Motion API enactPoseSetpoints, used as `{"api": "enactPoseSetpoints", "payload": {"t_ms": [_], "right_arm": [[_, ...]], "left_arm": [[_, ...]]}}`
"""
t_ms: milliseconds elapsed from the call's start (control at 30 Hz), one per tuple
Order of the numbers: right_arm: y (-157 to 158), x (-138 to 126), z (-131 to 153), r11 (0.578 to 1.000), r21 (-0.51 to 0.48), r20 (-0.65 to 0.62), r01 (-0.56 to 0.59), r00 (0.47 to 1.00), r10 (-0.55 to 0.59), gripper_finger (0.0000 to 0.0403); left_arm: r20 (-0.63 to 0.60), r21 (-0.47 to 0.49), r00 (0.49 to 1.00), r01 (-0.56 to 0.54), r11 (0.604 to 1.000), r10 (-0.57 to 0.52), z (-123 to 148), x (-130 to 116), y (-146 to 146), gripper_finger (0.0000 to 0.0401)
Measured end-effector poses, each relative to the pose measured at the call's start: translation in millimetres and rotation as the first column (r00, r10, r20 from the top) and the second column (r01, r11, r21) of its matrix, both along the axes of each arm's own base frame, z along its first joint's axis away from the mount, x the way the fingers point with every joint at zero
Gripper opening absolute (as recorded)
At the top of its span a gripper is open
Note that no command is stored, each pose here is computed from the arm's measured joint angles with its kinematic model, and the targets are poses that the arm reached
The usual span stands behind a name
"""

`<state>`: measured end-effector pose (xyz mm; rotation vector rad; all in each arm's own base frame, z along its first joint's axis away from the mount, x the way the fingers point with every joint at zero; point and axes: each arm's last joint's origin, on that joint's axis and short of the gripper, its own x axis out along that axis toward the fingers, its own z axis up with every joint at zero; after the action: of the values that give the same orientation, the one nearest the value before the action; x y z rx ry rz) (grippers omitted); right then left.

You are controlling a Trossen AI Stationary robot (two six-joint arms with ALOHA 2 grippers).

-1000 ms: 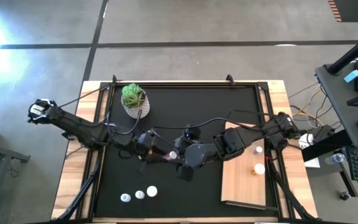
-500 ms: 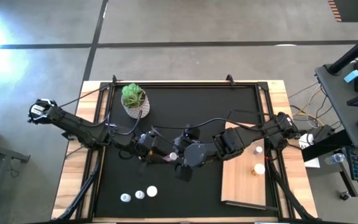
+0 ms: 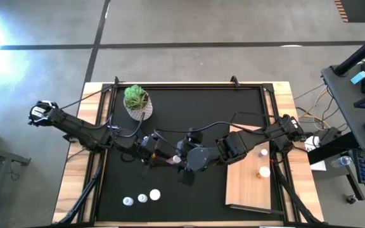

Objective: Pick and place medicine bottles onto shelf by color
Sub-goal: Put the right pink tablet bottle on the shelf

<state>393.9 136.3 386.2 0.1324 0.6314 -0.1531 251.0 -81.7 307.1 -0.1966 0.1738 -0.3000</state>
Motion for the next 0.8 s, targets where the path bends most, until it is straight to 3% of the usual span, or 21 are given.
{"api": "enactPoseSetpoints", "payload": {"t_ms": [567, 800], "right_arm": [[0.8, -0.5, -0.7, 1.0, 0.025, -0.012, -0.015, 1.0, 0.016, 0.0138], [1.0, -0.5, -0.8, 0.999, 0.045, -0.012, -0.008, 1.0, 0.008, 0.0096]], "left_arm": [[0.006, 0.0, 1.0, -0.01, 1.0, 0.01, 0.4, 0.0, 0.3, 0.0073], [0.006, -0.006, 1.0, -0.008, 1.0, 0.008, 0.7, -0.1, 0.3, 0.0073]]}}
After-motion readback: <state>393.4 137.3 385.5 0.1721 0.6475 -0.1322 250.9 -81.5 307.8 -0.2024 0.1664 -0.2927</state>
